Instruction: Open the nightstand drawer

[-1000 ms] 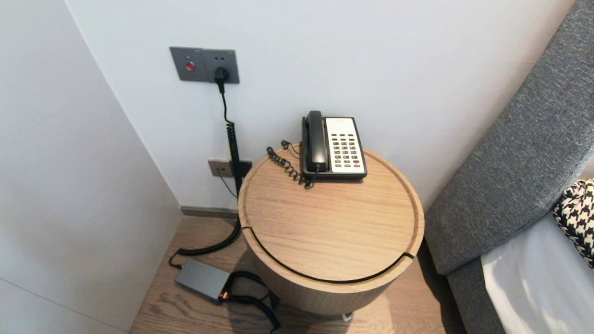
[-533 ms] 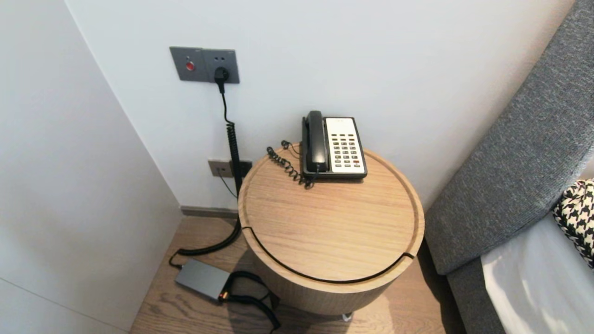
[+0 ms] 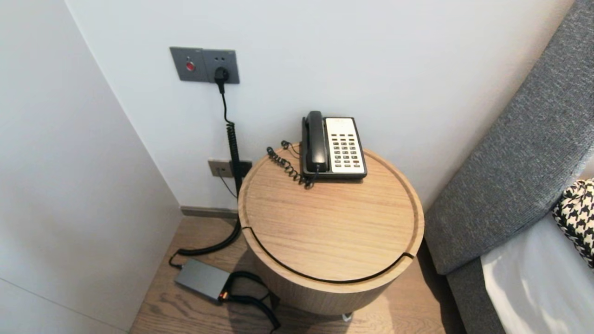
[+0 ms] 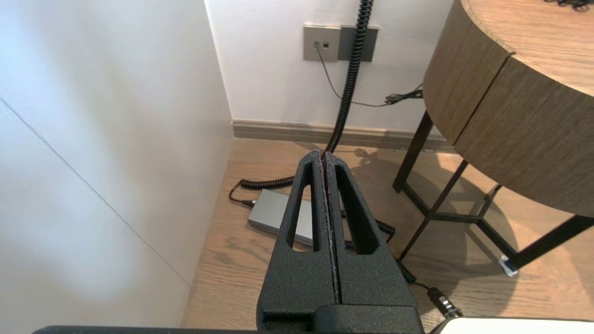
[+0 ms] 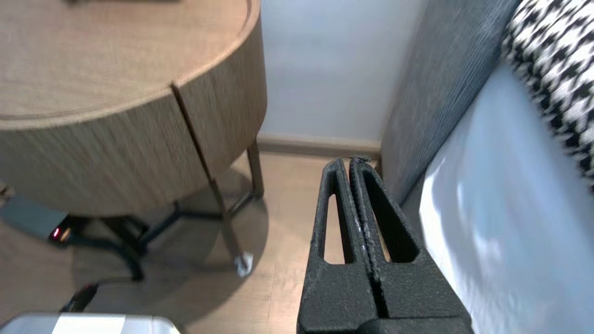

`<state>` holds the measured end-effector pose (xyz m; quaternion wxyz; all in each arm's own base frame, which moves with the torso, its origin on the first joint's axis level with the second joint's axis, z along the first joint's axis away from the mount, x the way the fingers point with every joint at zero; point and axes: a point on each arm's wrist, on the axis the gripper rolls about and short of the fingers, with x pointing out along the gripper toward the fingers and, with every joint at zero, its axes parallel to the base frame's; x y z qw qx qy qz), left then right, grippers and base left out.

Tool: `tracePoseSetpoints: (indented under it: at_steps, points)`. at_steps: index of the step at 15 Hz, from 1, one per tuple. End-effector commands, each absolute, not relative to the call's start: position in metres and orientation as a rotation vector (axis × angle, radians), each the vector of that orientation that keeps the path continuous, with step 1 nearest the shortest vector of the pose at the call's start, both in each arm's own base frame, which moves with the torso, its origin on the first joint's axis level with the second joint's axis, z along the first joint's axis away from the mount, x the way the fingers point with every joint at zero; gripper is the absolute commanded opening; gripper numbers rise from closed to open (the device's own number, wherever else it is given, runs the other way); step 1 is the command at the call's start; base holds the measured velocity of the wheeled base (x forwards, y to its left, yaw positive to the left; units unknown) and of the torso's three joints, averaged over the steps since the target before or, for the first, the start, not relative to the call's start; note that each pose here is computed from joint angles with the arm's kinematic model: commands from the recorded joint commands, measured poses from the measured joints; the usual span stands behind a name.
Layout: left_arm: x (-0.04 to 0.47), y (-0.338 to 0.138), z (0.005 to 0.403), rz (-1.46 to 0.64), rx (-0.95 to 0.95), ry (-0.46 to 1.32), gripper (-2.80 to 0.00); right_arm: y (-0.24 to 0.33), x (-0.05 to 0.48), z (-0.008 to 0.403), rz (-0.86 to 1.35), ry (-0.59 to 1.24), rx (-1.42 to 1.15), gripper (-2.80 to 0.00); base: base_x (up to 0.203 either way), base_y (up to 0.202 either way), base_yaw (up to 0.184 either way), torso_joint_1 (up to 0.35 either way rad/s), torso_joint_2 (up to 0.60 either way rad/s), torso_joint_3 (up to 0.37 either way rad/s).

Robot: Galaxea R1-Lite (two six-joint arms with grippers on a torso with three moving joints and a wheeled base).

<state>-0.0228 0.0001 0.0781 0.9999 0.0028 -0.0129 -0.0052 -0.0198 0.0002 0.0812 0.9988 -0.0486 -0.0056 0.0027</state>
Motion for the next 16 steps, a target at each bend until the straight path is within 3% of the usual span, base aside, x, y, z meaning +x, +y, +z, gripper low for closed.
tracePoseSetpoints:
  at_steps: [1,16]
  points:
    - [-0.022,0.0001,0.0747,-0.011,0.006,-0.015,-2.8,0.0002,-0.0205,0.0735,0.003,-0.019,-0.082,-2.8,0.0,0.0,0.0,0.0,0.0,0.0]
    - [-0.022,0.0001,0.0747,-0.011,0.006,-0.015,-2.8,-0.0005,-0.0205,0.074,-0.024,-0.023,0.014,-2.8,0.0,0.0,0.0,0.0,0.0,0.0]
